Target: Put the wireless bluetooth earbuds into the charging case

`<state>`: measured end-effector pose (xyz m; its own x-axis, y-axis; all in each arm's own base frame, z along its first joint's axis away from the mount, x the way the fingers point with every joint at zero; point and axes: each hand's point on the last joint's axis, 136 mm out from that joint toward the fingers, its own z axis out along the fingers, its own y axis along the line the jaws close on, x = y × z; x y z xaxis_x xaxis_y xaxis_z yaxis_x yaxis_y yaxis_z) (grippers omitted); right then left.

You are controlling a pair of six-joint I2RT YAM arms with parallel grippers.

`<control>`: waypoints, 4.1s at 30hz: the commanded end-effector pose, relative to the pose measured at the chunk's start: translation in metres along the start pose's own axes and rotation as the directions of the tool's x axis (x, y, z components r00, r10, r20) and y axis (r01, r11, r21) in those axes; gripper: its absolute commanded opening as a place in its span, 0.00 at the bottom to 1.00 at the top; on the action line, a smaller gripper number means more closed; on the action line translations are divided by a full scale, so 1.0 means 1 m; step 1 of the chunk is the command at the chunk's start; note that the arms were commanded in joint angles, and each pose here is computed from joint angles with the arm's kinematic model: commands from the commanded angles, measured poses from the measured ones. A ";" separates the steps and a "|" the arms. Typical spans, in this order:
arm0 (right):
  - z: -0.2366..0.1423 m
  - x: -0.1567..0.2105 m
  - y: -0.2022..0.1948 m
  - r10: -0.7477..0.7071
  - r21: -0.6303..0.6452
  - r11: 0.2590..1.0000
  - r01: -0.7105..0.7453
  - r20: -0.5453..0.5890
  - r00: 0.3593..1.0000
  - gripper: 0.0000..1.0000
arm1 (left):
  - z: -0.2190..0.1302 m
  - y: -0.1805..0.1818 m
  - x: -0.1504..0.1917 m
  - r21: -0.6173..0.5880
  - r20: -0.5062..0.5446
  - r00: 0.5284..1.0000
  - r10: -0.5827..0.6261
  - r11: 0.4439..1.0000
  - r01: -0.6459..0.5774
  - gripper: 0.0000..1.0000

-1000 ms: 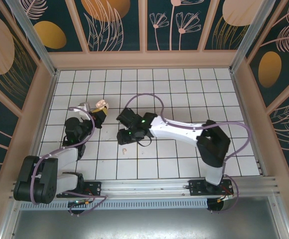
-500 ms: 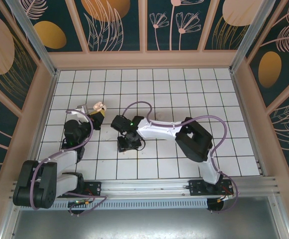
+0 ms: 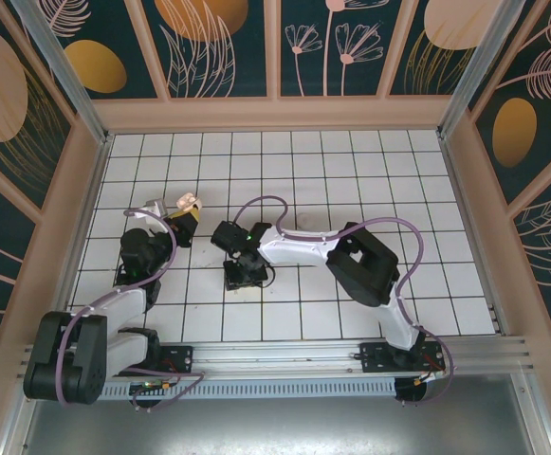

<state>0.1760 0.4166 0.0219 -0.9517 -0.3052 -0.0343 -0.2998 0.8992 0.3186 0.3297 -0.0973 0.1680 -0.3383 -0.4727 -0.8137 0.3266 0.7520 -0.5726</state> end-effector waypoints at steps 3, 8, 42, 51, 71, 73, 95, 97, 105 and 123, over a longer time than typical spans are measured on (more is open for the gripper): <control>0.005 -0.011 0.009 0.015 -0.032 0.999 -0.014 0.016 1.000 0.35 | -0.005 0.000 -0.010 -0.011 0.041 0.999 0.025 1.000 -0.025 0.13; 0.007 -0.013 0.008 0.017 -0.025 1.000 -0.016 0.020 1.000 0.33 | -0.008 -0.002 -0.011 -0.008 0.051 0.998 0.038 0.999 -0.037 0.13; -0.145 -0.065 -0.031 0.075 -0.105 0.994 -0.015 0.597 0.799 0.19 | -0.005 -0.056 0.009 0.315 0.000 0.989 0.151 0.938 -0.143 0.14; -0.233 -0.072 -0.028 -0.027 -0.083 0.984 0.155 0.799 0.600 0.18 | -0.004 -0.112 0.032 0.485 0.034 0.930 0.365 0.808 -0.335 0.14; -0.257 -0.072 0.032 -0.232 0.013 0.880 0.475 0.884 0.406 0.18 | -0.004 -0.146 0.056 0.610 0.067 0.862 0.503 0.663 -0.434 0.14; -0.252 -0.074 0.032 -0.237 0.015 0.880 0.475 0.880 0.411 0.18 | -0.004 -0.147 0.055 0.609 0.070 0.864 0.499 0.665 -0.433 0.14; -0.224 -0.069 0.024 -0.246 0.028 0.892 0.451 0.868 0.431 0.18 | -0.005 -0.156 0.035 0.591 0.106 0.884 0.455 0.686 -0.424 0.14; -0.223 -0.068 0.023 -0.249 0.035 0.893 0.448 0.869 0.428 0.18 | -0.005 -0.156 0.034 0.588 0.108 0.884 0.454 0.688 -0.425 0.14; -0.223 -0.069 0.014 -0.246 0.064 0.911 0.407 0.876 0.414 0.17 | -0.006 -0.161 0.031 0.600 0.116 0.885 0.451 0.678 -0.424 0.14; -0.205 -0.061 0.021 -0.312 0.087 0.882 0.464 0.844 0.436 0.18 | -0.009 -0.165 0.022 0.592 0.137 0.888 0.440 0.682 -0.429 0.15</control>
<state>0.2531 0.3876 0.2528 -0.3605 -0.0524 -0.9313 -0.6877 0.6895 0.2275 0.2606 -0.2265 0.2063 -0.1451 -0.0953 -0.9848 0.8740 0.4542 -0.1727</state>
